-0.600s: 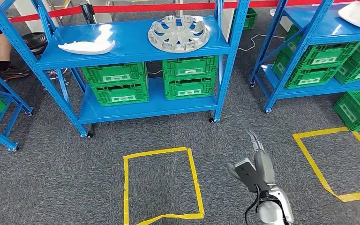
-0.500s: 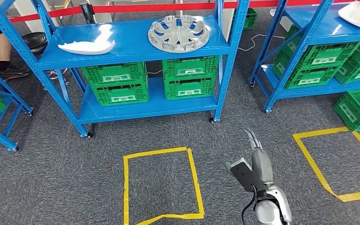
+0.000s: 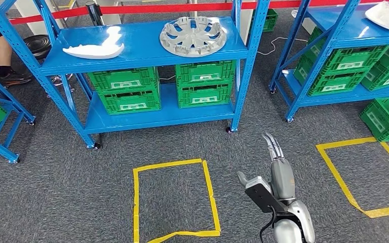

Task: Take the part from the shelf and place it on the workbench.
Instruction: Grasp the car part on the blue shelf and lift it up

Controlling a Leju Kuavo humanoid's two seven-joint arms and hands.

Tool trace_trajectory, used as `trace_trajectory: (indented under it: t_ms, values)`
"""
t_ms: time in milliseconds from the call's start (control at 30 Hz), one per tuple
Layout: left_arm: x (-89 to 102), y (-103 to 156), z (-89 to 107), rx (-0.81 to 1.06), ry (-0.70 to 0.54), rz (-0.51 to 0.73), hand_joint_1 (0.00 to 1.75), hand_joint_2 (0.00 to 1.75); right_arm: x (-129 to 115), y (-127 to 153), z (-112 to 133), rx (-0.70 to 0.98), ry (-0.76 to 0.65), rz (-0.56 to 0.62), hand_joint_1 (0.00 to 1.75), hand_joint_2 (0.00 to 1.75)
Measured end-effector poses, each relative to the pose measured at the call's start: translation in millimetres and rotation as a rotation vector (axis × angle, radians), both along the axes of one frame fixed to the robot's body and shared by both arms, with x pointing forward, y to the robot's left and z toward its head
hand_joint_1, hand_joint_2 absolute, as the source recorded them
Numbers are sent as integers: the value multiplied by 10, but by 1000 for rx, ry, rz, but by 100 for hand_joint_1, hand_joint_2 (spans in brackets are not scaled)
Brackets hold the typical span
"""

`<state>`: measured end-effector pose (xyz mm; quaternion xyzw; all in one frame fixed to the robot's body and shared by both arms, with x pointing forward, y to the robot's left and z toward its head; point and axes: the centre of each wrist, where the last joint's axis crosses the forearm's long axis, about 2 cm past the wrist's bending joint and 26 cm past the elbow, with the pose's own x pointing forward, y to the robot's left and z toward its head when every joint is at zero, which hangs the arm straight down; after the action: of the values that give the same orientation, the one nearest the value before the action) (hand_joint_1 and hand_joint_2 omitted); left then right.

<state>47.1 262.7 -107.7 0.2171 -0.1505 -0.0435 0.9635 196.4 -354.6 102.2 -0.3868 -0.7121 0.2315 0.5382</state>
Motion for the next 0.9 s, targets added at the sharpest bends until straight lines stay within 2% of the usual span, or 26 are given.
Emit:
trace_trajectory:
  t_ms: [900]
  values:
    - [4,22,0,9,-7,4,0,0,-6,69,41,-18,-39,14,0,0]
